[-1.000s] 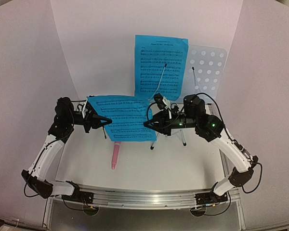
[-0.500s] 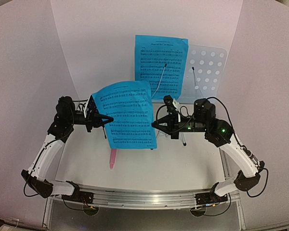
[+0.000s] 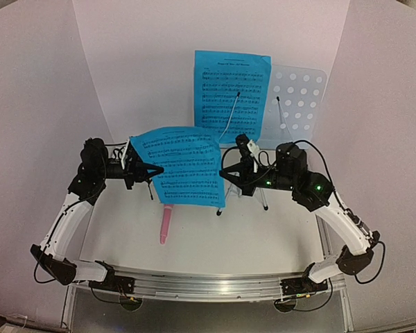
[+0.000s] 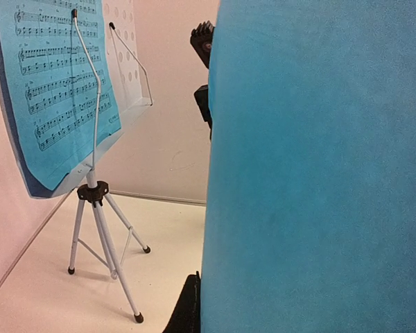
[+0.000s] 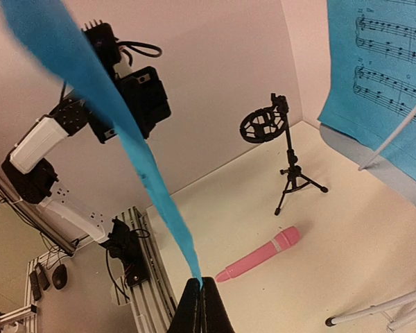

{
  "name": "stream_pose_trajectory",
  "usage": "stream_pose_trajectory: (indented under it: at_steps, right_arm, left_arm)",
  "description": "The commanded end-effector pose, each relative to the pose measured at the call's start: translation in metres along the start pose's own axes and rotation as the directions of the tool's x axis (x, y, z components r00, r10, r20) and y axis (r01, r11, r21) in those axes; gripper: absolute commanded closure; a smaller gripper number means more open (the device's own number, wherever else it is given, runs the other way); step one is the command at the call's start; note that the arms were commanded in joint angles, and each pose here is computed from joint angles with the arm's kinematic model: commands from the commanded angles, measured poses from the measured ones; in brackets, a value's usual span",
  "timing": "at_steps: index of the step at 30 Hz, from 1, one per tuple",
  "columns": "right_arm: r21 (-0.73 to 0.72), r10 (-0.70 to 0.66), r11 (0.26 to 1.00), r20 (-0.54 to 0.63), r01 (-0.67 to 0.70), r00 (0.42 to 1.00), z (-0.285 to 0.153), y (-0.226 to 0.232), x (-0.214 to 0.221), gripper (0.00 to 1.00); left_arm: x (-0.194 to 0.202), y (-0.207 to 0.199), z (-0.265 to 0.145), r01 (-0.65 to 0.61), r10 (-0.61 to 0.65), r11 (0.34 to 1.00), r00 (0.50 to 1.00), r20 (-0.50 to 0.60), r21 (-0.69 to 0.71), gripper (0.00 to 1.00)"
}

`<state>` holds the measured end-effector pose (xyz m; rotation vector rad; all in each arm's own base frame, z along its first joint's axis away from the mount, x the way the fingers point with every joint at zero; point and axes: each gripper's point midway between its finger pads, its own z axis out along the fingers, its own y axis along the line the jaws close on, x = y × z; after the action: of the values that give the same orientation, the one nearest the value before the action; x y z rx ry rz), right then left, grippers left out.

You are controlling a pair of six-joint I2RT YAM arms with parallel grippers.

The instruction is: Set up the instrument practice props

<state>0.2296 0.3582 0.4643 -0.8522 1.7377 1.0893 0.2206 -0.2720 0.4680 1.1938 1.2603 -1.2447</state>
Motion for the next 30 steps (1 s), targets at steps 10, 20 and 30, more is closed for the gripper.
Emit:
stream_pose_trajectory:
  at_steps: [10,20,30]
  right_arm:
    - [0.044,-0.092,0.995,0.088,0.088,0.992,-0.036,0.010,-0.026,0.44]
    - [-0.056,-0.144,0.987,0.097,0.150,0.985,-0.021,0.026,-0.041,0.24]
    - [-0.122,-0.170,0.975,0.123,0.185,0.978,-0.017,0.039,-0.058,0.46]
  left_arm:
    - [-0.034,-0.011,0.006,-0.095,0.095,0.995,0.995,0.033,0.020,1.00]
    - [-0.034,-0.029,0.025,-0.018,0.016,0.993,1.000,0.019,0.113,1.00]
    - [-0.034,-0.032,0.034,0.025,-0.027,0.986,1.000,0.011,0.165,1.00]
